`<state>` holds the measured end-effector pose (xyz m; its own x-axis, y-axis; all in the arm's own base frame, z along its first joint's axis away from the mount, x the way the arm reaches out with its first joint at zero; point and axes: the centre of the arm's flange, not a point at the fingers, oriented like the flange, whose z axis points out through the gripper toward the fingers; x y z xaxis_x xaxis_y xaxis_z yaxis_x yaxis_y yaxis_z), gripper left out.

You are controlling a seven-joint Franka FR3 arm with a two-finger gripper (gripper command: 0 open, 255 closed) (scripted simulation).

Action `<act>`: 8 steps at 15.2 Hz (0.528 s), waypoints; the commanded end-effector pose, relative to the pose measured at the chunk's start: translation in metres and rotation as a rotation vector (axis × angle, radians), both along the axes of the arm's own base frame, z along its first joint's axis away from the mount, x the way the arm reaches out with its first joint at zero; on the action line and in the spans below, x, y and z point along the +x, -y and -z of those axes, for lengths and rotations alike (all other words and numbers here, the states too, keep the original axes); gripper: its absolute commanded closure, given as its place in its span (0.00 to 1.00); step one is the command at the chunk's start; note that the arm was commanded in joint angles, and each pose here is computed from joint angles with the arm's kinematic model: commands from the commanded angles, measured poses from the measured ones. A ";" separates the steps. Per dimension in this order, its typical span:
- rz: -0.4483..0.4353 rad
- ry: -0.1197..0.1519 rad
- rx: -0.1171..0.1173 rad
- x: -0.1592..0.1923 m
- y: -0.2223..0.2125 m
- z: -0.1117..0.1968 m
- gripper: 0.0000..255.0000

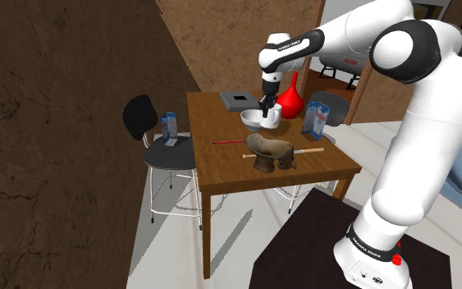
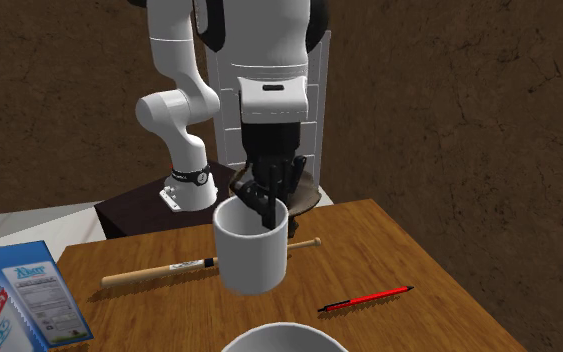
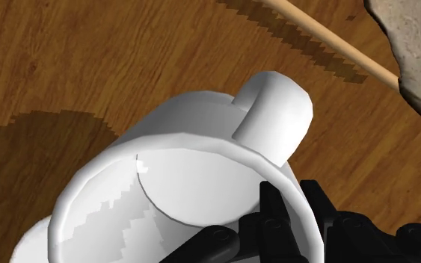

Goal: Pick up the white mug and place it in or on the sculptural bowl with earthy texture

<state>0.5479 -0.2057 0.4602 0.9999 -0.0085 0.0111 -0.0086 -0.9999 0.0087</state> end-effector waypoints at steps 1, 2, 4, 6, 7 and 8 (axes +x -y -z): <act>0.000 0.000 0.000 -0.001 0.000 -0.010 1.00; 0.000 0.000 0.000 -0.001 0.000 -0.016 1.00; 0.000 0.000 0.000 -0.001 0.000 -0.026 1.00; 0.000 0.000 0.000 -0.001 0.000 -0.037 1.00; 0.000 0.000 0.000 -0.001 0.000 -0.042 1.00; 0.000 0.000 0.000 -0.001 0.000 -0.047 1.00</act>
<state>0.5479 -0.2056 0.5021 0.9999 -0.0084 0.0110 -0.0085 -0.9999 0.0087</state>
